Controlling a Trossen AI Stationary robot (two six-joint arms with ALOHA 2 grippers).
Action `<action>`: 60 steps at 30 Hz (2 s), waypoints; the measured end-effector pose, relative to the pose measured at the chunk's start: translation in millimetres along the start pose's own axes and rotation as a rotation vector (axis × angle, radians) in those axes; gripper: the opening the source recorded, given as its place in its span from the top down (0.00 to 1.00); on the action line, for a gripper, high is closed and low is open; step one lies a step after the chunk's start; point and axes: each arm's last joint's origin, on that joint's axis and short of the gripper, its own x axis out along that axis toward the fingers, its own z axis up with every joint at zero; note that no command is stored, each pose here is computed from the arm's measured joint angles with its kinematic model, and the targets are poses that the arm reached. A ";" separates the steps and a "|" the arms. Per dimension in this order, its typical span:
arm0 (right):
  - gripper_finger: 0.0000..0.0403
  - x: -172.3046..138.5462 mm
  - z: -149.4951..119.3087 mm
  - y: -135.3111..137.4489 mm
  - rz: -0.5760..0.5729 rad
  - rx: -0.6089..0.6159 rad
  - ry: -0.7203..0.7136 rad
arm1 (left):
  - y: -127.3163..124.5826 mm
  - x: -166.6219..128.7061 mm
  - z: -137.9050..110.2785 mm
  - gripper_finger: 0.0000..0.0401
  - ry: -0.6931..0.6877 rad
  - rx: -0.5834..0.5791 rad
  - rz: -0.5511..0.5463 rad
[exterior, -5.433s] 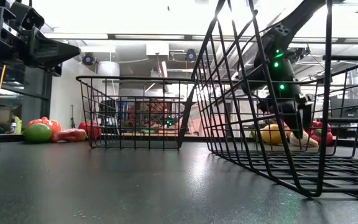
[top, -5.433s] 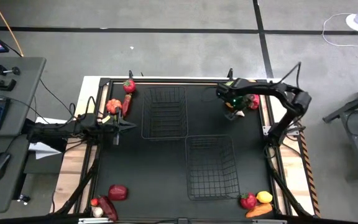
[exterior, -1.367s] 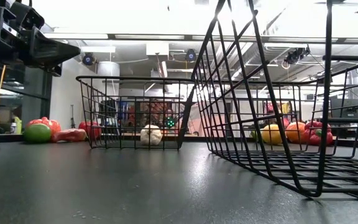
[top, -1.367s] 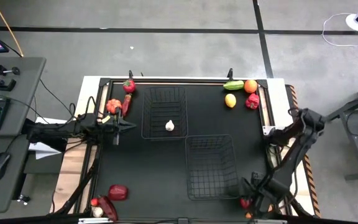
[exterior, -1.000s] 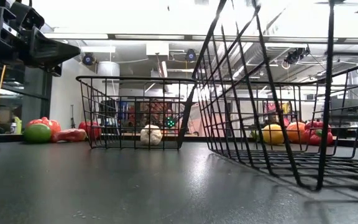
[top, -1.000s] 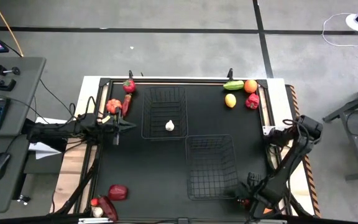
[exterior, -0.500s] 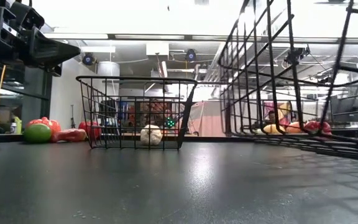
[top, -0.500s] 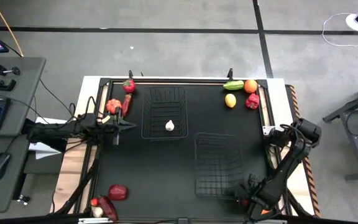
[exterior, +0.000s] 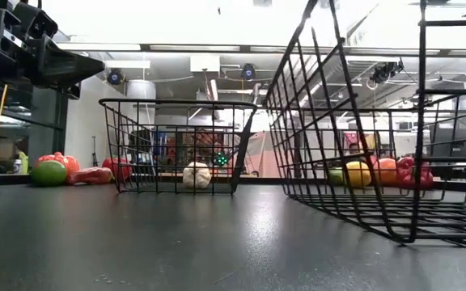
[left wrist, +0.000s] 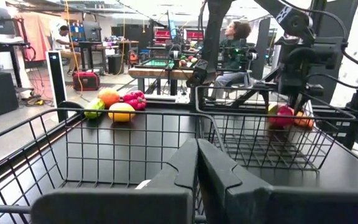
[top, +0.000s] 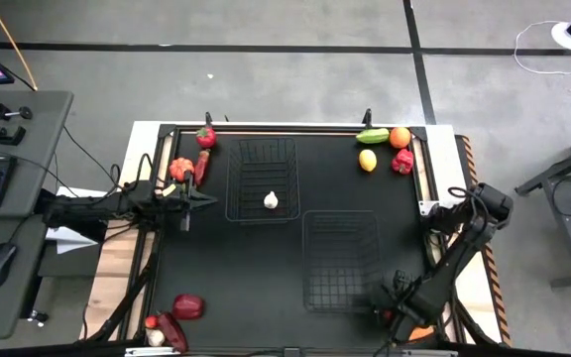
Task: Sort produce into baskets
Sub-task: Put the bottom right red tomato into the bottom black wire basket
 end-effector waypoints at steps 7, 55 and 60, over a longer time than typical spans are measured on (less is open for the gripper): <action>0.11 -15.0 1.6 -7.5 0.024 -0.012 -0.022 | 0.0 0.0 -0.1 1.00 0.000 0.000 0.000; 0.02 -48.8 -12.2 -18.0 0.126 -0.025 -0.077 | 0.0 0.0 0.1 1.00 -0.001 0.000 0.000; 0.02 -48.5 -14.6 -16.5 0.121 -0.032 -0.107 | 0.0 0.0 0.0 1.00 0.000 0.000 0.000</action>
